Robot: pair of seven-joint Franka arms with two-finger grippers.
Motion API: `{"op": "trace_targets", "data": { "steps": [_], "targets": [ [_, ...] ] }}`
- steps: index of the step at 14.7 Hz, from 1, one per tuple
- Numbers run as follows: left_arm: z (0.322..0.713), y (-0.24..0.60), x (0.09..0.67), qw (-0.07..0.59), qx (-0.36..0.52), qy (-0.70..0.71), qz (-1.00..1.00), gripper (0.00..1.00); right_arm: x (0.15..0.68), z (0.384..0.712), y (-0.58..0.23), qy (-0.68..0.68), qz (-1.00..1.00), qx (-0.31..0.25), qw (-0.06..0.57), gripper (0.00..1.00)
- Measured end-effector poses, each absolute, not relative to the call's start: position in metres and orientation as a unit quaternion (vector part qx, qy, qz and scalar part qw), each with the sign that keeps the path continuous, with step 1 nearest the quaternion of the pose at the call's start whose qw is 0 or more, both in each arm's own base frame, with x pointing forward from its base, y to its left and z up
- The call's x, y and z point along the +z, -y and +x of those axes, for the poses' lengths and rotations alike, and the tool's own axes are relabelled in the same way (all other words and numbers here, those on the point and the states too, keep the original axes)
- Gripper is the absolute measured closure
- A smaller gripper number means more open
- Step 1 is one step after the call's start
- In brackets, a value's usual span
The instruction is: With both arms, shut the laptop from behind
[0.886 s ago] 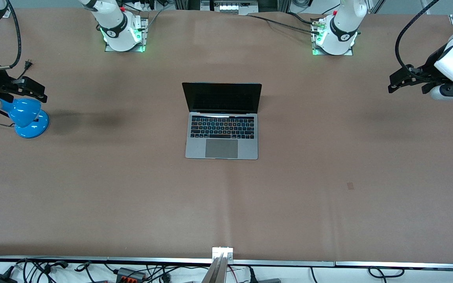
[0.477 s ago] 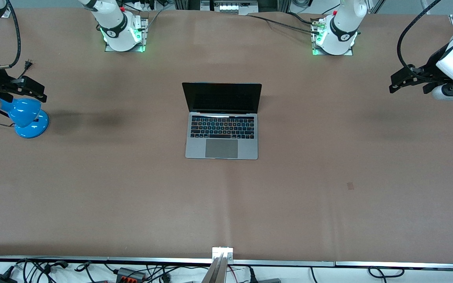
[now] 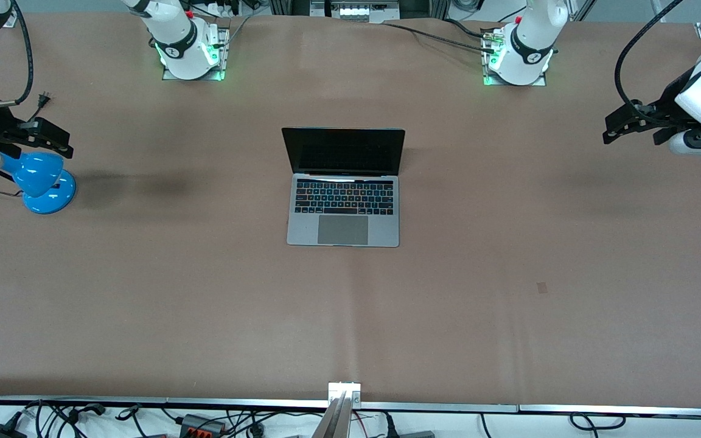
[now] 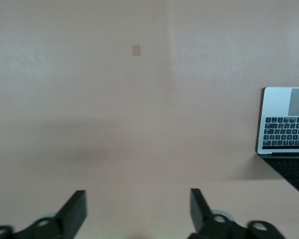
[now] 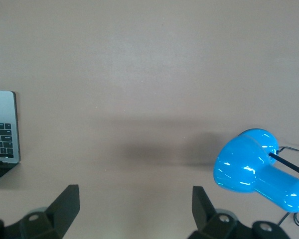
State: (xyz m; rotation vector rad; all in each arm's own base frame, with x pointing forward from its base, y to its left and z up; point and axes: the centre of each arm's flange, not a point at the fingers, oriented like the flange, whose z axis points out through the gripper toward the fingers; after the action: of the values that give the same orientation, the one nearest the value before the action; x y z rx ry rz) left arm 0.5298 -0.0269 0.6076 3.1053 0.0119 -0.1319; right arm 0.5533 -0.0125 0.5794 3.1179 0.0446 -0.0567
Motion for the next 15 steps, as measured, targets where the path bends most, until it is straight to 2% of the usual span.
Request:
{"op": "trace_targets", "data": {
  "steps": [3, 4, 7, 8, 9, 13, 15],
  "targets": [
    [0.527, 0.029, 0.608, 0.016, -0.051, -0.001, 0.999, 0.48, 0.574, 0.553, 0.012, -0.014, 1.000, -0.025, 0.011, 0.00],
    [0.526, 0.028, 0.608, 0.016, -0.055, -0.002, 0.998, 0.57, 0.572, 0.553, 0.012, -0.014, 0.999, -0.028, 0.011, 0.07],
    [0.523, 0.028, 0.606, 0.015, -0.068, -0.002, 0.998, 0.87, 0.568, 0.551, 0.012, -0.015, 0.999, -0.041, 0.011, 0.39],
    [0.523, 0.027, 0.606, 0.015, -0.069, -0.003, 0.997, 0.96, 0.567, 0.550, 0.010, -0.016, 0.999, -0.045, 0.010, 0.46],
    [0.523, 0.027, 0.606, 0.015, -0.070, -0.003, 0.997, 0.99, 0.566, 0.549, 0.009, -0.017, 0.999, -0.051, 0.008, 0.60],
    [0.523, 0.026, 0.607, 0.016, -0.068, -0.003, 0.998, 0.99, 0.563, 0.544, 0.003, -0.015, 0.997, -0.071, -0.019, 0.99],
    [0.523, 0.029, 0.607, 0.015, -0.068, -0.002, 0.998, 0.99, 0.560, 0.541, 0.001, -0.016, 0.996, -0.084, -0.023, 0.99]
  ]
}}
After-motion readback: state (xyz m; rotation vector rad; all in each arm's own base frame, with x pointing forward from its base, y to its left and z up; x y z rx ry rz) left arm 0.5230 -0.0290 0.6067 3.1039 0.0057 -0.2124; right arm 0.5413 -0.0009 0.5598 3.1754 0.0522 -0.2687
